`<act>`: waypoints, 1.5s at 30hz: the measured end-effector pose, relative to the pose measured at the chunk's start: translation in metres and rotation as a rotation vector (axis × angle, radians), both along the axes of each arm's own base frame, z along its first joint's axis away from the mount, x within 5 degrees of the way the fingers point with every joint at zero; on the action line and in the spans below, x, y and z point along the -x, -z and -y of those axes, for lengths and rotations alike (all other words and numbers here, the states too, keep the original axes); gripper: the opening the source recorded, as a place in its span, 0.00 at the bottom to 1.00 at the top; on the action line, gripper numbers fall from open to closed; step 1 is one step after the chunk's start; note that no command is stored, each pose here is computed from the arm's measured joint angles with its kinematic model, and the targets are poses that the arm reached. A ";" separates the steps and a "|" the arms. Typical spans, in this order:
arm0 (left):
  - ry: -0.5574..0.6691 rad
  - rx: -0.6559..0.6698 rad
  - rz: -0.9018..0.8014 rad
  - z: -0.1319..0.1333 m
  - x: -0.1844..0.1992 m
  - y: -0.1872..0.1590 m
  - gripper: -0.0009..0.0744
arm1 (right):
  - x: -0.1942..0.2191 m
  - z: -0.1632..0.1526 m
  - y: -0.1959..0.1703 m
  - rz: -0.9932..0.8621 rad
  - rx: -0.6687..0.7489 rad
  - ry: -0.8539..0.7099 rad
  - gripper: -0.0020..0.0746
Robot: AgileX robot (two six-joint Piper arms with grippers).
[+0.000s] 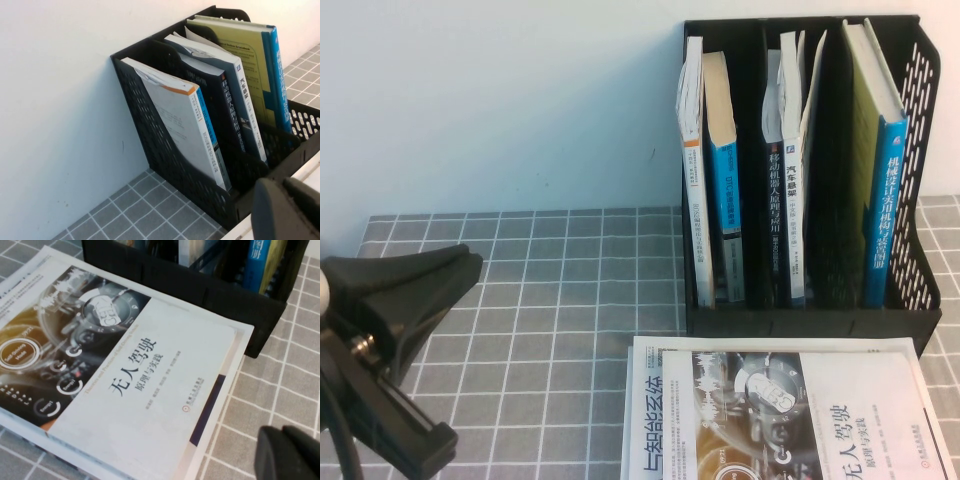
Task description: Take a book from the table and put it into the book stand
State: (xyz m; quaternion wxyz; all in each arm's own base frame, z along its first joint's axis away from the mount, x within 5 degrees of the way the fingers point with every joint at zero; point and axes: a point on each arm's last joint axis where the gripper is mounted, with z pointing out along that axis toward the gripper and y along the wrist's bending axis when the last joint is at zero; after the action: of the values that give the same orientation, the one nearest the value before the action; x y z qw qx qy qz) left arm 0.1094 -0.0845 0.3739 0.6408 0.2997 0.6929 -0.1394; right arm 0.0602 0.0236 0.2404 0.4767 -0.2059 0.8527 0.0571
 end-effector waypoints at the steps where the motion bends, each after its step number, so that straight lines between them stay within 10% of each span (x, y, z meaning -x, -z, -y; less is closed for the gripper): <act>1: 0.000 0.000 0.000 0.000 0.000 0.000 0.01 | 0.000 0.000 0.000 -0.003 -0.002 -0.001 0.02; 17: -0.103 0.096 -0.058 -0.021 0.007 0.015 0.01 | 0.000 0.000 0.001 -0.009 -0.005 -0.002 0.02; 33: -0.550 0.274 -0.190 -0.078 0.055 0.190 0.01 | 0.001 0.000 0.001 -0.011 -0.007 -0.001 0.02; 45: -0.569 0.230 -0.222 -0.078 0.056 0.197 0.01 | 0.001 0.000 0.001 -0.012 -0.006 -0.001 0.02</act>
State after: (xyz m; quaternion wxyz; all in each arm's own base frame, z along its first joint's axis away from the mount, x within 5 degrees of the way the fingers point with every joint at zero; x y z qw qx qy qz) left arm 0.0530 -0.0064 0.1766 0.6042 0.0028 0.7942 -0.0639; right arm 0.0596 0.0240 0.2397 0.4721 -0.2044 0.8553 0.0612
